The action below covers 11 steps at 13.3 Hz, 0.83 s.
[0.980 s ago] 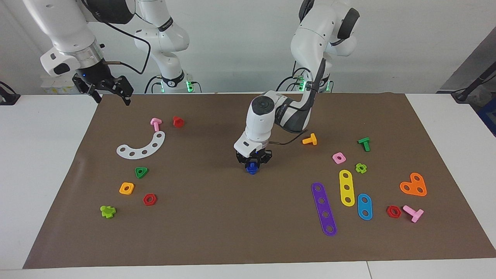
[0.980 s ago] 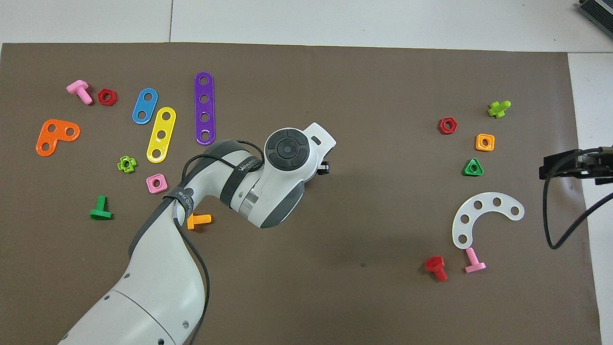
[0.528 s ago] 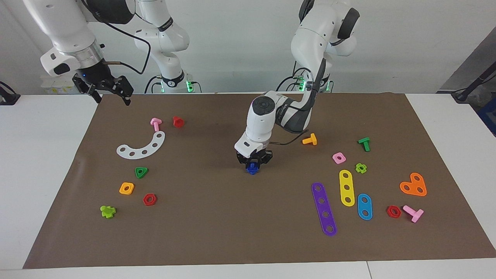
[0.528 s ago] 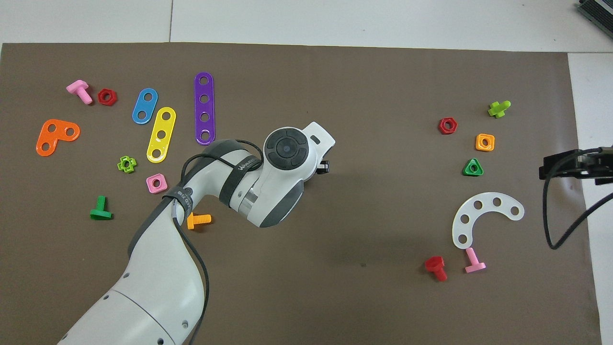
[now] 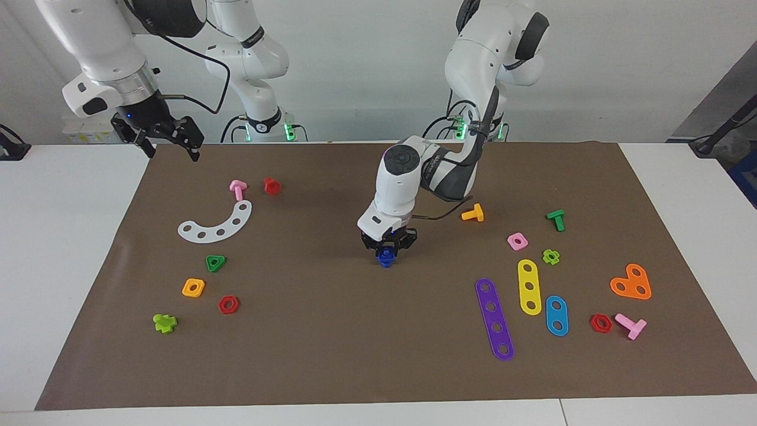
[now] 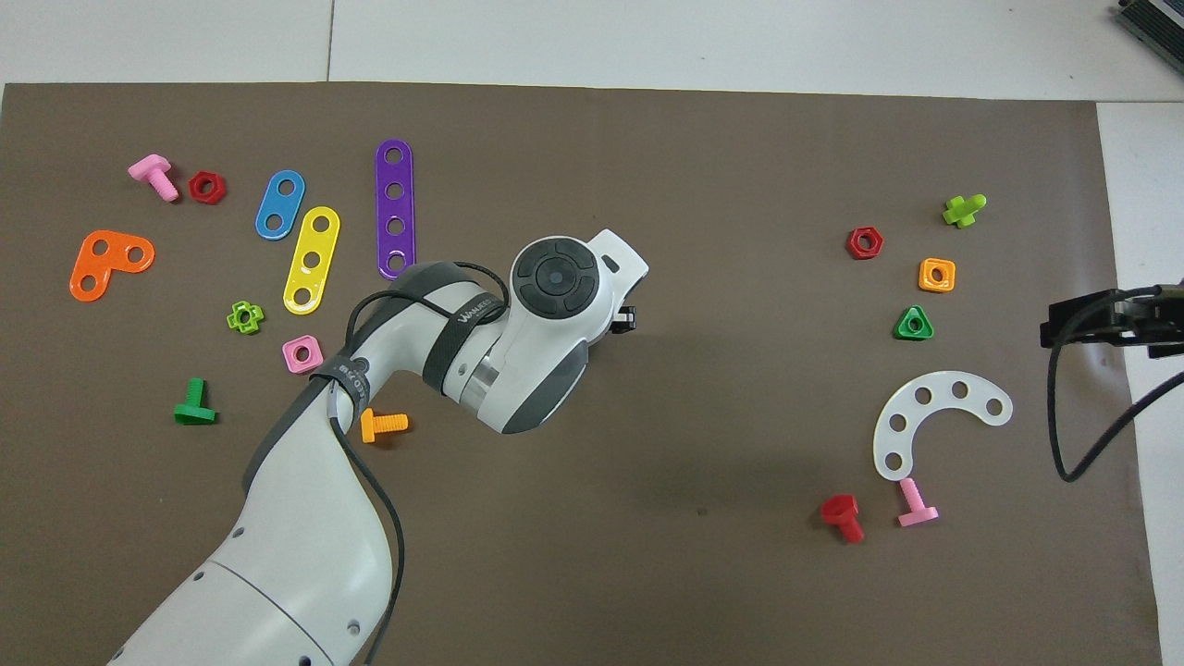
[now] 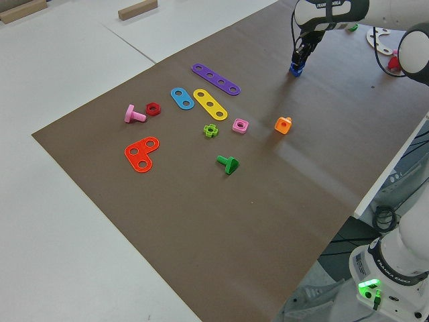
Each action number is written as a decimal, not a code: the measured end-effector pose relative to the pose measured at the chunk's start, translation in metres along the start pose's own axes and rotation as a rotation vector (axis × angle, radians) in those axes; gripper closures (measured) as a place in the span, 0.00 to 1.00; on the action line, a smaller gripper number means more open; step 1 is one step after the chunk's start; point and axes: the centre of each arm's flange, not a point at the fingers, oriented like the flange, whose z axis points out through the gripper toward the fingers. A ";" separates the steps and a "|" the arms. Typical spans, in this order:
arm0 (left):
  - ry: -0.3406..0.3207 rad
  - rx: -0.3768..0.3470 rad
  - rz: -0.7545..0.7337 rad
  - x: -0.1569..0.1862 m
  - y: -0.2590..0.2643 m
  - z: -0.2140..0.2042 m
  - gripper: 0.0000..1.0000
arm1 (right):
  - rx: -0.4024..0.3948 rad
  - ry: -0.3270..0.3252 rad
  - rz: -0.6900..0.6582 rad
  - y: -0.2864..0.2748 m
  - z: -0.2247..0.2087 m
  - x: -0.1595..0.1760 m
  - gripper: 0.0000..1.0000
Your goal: Unscrew and place screws in storage area
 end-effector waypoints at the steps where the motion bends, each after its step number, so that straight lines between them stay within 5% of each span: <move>1: -0.003 0.003 -0.002 0.002 0.001 -0.002 0.52 | 0.000 0.000 0.000 0.000 0.000 0.000 0.00; 11: -0.063 0.046 -0.073 0.037 -0.019 -0.044 0.52 | 0.001 -0.002 0.006 0.004 0.000 -0.003 0.00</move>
